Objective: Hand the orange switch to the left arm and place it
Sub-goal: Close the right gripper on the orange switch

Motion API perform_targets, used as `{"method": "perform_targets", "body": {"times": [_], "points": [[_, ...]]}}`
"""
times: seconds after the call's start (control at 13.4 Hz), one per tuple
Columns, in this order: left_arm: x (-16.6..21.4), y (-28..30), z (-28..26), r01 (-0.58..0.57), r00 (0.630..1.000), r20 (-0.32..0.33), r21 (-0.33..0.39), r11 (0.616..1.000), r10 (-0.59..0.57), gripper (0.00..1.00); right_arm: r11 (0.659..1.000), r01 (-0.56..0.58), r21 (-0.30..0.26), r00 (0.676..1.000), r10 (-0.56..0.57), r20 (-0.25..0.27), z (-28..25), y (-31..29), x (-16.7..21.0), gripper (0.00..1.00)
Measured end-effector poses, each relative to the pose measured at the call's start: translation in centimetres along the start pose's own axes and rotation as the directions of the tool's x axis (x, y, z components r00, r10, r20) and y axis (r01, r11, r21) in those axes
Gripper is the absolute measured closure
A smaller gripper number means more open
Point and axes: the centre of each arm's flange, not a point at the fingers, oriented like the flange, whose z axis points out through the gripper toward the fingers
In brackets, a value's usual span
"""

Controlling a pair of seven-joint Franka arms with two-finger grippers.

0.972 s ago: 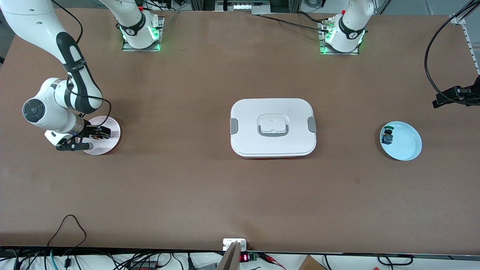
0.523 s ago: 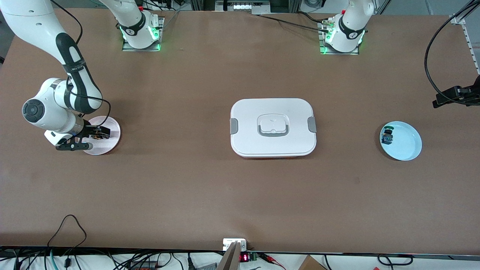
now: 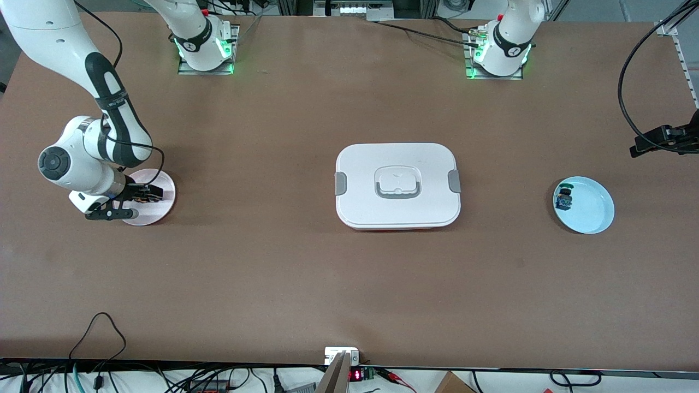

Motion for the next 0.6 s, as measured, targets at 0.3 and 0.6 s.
{"method": "perform_targets", "body": {"times": [0.3,0.6], "points": [[0.04,0.15,0.09,-0.003,1.000,0.003,0.000,1.000,0.003,0.00,0.999,0.033,0.000,0.999,-0.033,-0.001,-0.02,-0.01,0.01,0.22],[0.07,0.20,0.18,-0.004,1.000,0.006,0.000,1.000,0.004,0.00,0.999,0.042,0.000,0.999,-0.042,-0.002,-0.11,0.14,-0.01,0.28]]}}
